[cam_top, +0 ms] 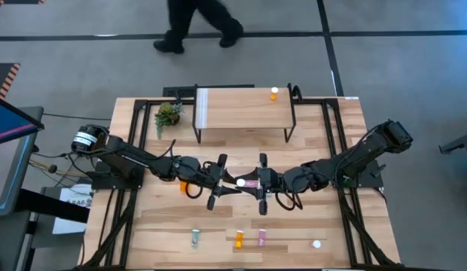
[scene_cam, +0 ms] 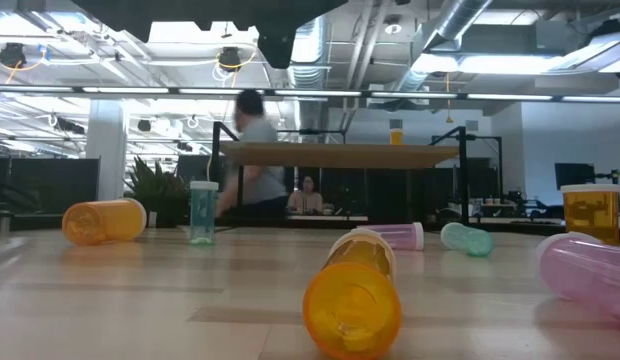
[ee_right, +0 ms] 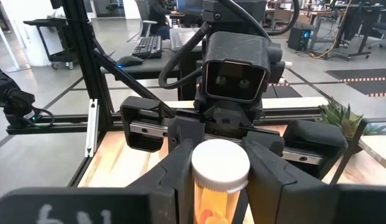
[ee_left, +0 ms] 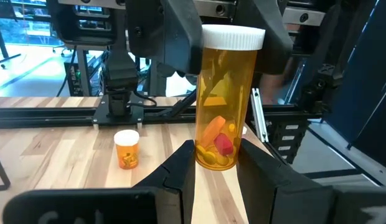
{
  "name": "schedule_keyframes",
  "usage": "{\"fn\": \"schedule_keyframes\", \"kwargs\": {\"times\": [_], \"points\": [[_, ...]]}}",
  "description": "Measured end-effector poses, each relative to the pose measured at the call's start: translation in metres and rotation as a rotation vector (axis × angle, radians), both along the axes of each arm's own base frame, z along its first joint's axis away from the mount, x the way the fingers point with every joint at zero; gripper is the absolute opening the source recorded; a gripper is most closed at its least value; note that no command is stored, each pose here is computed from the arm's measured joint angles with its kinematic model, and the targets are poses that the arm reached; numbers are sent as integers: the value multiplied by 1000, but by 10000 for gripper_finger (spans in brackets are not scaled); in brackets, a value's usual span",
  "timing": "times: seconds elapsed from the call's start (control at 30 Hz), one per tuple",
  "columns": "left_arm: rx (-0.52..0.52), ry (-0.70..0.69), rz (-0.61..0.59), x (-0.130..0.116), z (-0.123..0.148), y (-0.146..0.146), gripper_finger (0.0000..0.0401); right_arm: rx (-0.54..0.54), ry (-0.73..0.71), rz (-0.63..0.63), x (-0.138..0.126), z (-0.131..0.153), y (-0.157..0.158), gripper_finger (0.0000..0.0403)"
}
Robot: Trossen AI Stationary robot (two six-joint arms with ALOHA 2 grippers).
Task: Pick and place medicine bottles onto shelf by color
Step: Put the top small orange pill bottle on the shelf aligned with the other small orange pill bottle
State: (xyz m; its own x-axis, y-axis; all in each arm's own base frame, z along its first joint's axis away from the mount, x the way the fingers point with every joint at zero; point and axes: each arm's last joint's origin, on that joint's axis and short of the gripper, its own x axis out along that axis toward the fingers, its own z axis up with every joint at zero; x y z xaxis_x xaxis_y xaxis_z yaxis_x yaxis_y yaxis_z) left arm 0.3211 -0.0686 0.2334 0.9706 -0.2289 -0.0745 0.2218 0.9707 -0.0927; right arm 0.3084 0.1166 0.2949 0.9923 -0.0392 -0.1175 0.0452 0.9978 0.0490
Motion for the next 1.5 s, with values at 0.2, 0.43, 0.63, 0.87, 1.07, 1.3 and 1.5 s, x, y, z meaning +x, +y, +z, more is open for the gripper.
{"fn": "schedule_keyframes", "kwargs": {"times": [0.2,0.43,0.63,0.87,1.07,1.3,1.5], "points": [[-1,0,2,0,0,0,79,0,1,0,0,0,0,142],[-3,0,3,0,0,0,81,0,1,1,0,0,0,133],[-2,0,4,0,0,0,117,0,2,1,0,0,0,137],[13,20,29,0,-1,1,151,-6,7,2,0,-1,0,134],[59,54,80,-6,3,4,160,-14,13,-4,-2,0,-2,138],[92,85,158,-17,14,8,160,-15,7,-30,-3,4,-8,135],[124,98,201,-20,15,7,161,-5,-4,-47,-4,10,-17,138]]}}
